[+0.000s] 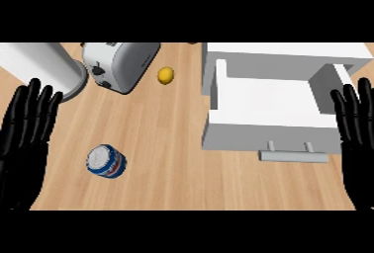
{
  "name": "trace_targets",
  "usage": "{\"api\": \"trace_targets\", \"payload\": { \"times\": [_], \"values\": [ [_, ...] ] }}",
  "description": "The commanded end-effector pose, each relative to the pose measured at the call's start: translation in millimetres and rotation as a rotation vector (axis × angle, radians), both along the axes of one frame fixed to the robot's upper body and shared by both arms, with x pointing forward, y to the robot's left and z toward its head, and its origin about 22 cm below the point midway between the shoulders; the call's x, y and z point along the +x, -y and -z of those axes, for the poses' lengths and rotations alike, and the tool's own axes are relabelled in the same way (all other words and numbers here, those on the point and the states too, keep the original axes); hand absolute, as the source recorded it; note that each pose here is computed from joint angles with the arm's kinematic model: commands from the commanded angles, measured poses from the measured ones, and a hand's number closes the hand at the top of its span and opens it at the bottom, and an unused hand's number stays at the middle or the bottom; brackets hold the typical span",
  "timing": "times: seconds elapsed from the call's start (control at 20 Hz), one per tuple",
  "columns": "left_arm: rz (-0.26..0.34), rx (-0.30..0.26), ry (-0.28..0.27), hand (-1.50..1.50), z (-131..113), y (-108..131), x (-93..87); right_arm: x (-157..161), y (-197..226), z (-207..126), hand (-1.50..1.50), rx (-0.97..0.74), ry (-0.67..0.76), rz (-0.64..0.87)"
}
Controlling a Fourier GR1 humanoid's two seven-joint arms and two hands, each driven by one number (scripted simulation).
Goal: Pick up the can, place it into the drawer and close the drawer
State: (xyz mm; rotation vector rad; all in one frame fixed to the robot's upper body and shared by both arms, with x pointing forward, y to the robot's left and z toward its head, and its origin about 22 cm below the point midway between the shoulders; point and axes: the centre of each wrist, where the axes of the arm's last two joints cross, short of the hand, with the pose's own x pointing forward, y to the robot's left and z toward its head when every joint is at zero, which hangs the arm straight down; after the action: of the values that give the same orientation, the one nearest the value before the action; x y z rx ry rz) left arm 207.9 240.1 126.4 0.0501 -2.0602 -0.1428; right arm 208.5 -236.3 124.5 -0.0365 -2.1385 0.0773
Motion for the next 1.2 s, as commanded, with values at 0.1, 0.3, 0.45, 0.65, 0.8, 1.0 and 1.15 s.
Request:
{"api": "trace_targets", "payload": {
  "times": [0.1,0.3,0.45,0.65,0.8,1.0,1.15],
  "values": [
    [0.243,-0.058,0.02,-1.5,1,-12,-14.2,8,-8,-4,-1.5,-0.022,-0.033,-0.029],
    [0.311,0.068,-0.301,-1.5,31,-30,-19.2,-5,14,30,-1.5,0.051,-0.302,0.181],
    [0.316,0.108,-0.336,-1.5,8,-53,-24.4,-20,22,27,-1.5,0.044,-0.336,0.219],
    [0.333,0.107,-0.363,-1.5,4,-89,-45.8,-34,39,28,-1.5,0.053,-0.35,0.249],
    [0.343,0.076,-0.337,-1.5,1,-103,-58.0,-53,46,21,-1.5,0.049,-0.369,0.236],
    [0.332,0.093,-0.355,-1.5,-15,-136,-60.9,-48,67,30,-1.5,0.04,-0.341,0.231],
    [0.334,0.088,-0.358,-1.5,-26,-126,-64.6,-62,72,50,-1.5,0.061,-0.346,0.232]
  ]
}}
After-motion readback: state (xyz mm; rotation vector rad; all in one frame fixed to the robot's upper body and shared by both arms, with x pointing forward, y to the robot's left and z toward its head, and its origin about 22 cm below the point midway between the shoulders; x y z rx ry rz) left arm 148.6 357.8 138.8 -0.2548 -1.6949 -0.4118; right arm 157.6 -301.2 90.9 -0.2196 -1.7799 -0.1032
